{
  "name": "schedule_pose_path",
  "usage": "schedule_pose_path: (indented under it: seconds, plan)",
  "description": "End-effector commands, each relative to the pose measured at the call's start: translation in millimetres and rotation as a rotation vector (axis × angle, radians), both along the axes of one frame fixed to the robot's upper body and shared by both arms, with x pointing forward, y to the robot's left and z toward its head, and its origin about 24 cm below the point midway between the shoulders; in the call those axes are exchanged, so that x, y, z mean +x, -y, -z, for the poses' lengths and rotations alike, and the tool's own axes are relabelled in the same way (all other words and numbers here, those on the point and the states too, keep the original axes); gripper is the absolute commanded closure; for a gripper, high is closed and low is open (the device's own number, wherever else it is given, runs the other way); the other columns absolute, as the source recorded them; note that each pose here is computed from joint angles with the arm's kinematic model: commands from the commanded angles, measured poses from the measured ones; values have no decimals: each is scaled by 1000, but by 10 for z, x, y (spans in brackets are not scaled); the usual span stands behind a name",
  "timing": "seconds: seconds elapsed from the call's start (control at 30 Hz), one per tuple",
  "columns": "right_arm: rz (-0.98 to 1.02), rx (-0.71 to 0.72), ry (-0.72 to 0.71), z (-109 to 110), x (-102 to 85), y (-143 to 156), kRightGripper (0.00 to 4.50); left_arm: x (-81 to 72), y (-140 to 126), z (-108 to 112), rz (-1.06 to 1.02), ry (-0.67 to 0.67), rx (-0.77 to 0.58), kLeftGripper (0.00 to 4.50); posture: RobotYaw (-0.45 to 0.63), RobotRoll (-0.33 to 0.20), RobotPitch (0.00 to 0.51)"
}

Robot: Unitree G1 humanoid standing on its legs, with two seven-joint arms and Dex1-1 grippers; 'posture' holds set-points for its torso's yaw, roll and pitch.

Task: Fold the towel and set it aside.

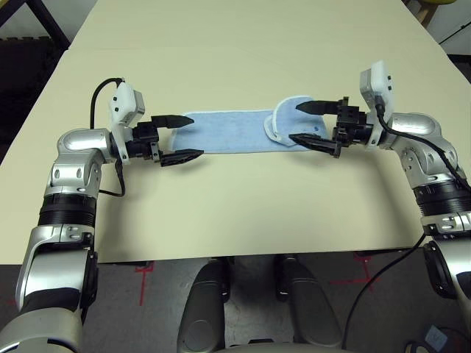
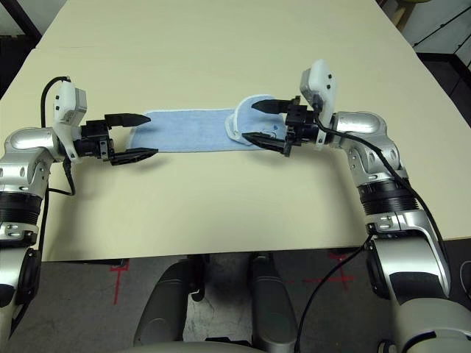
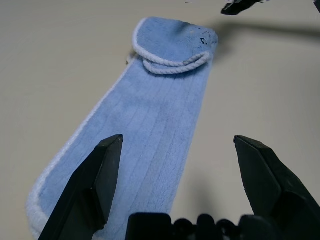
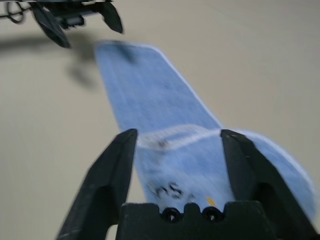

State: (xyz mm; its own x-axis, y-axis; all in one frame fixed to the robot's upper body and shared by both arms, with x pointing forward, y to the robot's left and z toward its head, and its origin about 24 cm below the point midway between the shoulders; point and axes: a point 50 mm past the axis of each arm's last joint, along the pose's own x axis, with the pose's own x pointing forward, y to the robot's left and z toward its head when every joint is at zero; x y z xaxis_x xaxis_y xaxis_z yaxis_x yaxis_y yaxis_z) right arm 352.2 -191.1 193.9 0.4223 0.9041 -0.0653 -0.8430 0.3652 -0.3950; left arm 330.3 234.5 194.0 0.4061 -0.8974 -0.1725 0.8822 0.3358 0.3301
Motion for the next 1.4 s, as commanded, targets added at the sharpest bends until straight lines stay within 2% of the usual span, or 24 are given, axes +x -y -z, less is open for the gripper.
schedule_pose_path:
  seconds: [0.03, 0.27, 0.5, 0.7, 0.93, 1.0, 1.07, 1.27, 1.4]
  plan:
    - [15, -30, 23, 72, 42, 78, 2026, 3, -12, 56, -9, 9, 14, 0, -34, 0, 228]
    - [30, -33, 4, 83, 136, 114, 4453, 7, -4, 49, -5, 6, 11, 0, -31, 0, 226]
    - [1, -31, -20, 196, 237, -195, 4453, 14, 7, 38, -1, 4, 12, 0, -19, 0, 226]
    - [57, -35, -65, 371, 297, -287, 4453, 13, 28, 27, 1, 10, 5, 0, -9, 0, 233]
    - [114, -82, -133, 759, 217, -226, 4453, -8, 34, 36, -2, 9, 3, 0, 4, 0, 235]
    - [126, -74, -141, 798, 201, -198, 4453, -13, 26, 31, -5, 8, 5, 0, 1, 0, 234]
    - [132, -30, -129, 738, 220, -205, 4453, -13, 17, 30, -8, 7, 9, 0, 1, 0, 234]
    - [158, 166, -76, 300, 355, -232, 4453, 12, 32, 13, -10, 12, 6, 0, -20, 0, 230]
    - [317, 221, -114, 181, 482, -229, 4453, 23, 44, 5, -8, 14, 5, 0, -19, 0, 234]
